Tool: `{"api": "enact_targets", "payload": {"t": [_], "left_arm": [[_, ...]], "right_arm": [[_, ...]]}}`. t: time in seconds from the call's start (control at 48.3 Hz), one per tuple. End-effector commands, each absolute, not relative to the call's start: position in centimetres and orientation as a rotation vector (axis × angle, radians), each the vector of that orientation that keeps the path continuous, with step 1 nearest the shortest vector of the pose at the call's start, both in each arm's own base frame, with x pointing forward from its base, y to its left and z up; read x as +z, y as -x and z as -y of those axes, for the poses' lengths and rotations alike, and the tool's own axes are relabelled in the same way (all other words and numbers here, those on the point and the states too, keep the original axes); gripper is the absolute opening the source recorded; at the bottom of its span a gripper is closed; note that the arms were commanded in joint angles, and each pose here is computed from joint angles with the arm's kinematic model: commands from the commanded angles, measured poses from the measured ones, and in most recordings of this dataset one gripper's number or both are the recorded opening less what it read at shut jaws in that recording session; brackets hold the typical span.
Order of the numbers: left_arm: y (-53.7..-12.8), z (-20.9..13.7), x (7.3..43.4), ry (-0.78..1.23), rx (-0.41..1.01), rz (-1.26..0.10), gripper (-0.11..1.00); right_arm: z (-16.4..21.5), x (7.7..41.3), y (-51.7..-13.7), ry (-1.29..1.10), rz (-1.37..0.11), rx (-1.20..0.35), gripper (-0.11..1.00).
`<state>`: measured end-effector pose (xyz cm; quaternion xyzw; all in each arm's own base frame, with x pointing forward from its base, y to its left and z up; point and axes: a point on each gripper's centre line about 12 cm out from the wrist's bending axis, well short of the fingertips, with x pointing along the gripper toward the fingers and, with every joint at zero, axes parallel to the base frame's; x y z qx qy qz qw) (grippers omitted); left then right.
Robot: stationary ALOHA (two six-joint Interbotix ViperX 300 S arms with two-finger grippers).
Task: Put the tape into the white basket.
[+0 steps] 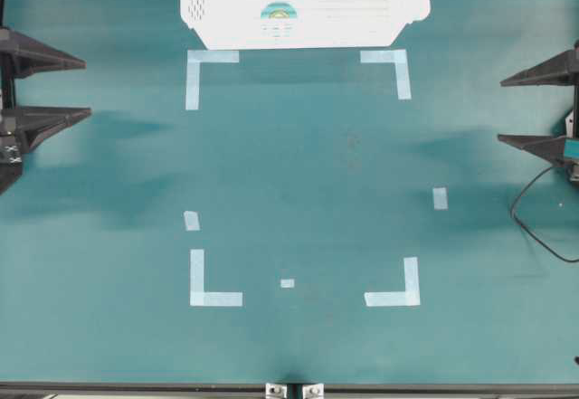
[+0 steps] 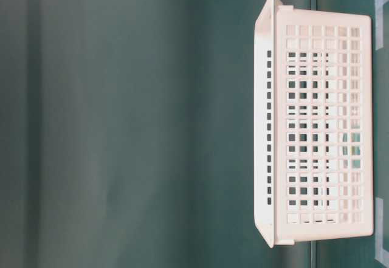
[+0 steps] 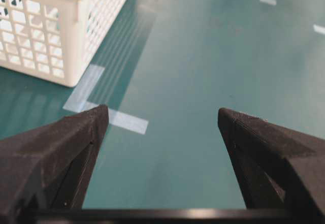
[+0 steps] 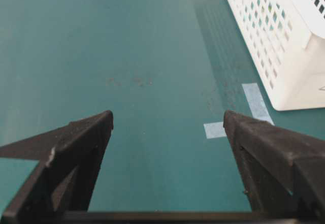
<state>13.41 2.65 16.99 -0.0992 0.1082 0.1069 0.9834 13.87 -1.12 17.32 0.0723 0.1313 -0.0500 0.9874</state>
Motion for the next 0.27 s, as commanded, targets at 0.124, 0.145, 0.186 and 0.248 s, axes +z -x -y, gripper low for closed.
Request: {"api": "enact_targets", "payload": {"t": [0.124,0.145,0.186,0.248], "left_arm": [[-13.4,-2.72,16.85,0.174,0.217,-0.22,0.76],[-13.38,-2.71,16.79,0.168,0.216,-0.222,0.76],[-13.33,-2.7,16.6,0.161,0.216,-0.228,0.76],[-13.26,-2.69,16.35,0.148,0.214,-0.235,0.76]], "right_arm": [[1.1,16.98,-14.0,-0.146,-0.284,-0.099,0.98],[1.09,16.97,-14.01,-0.148,-0.284,-0.098,0.98],[1.07,16.92,-14.05,-0.15,-0.287,-0.097,0.98],[1.03,16.82,-14.08,-0.151,-0.29,-0.093,0.98]]}}
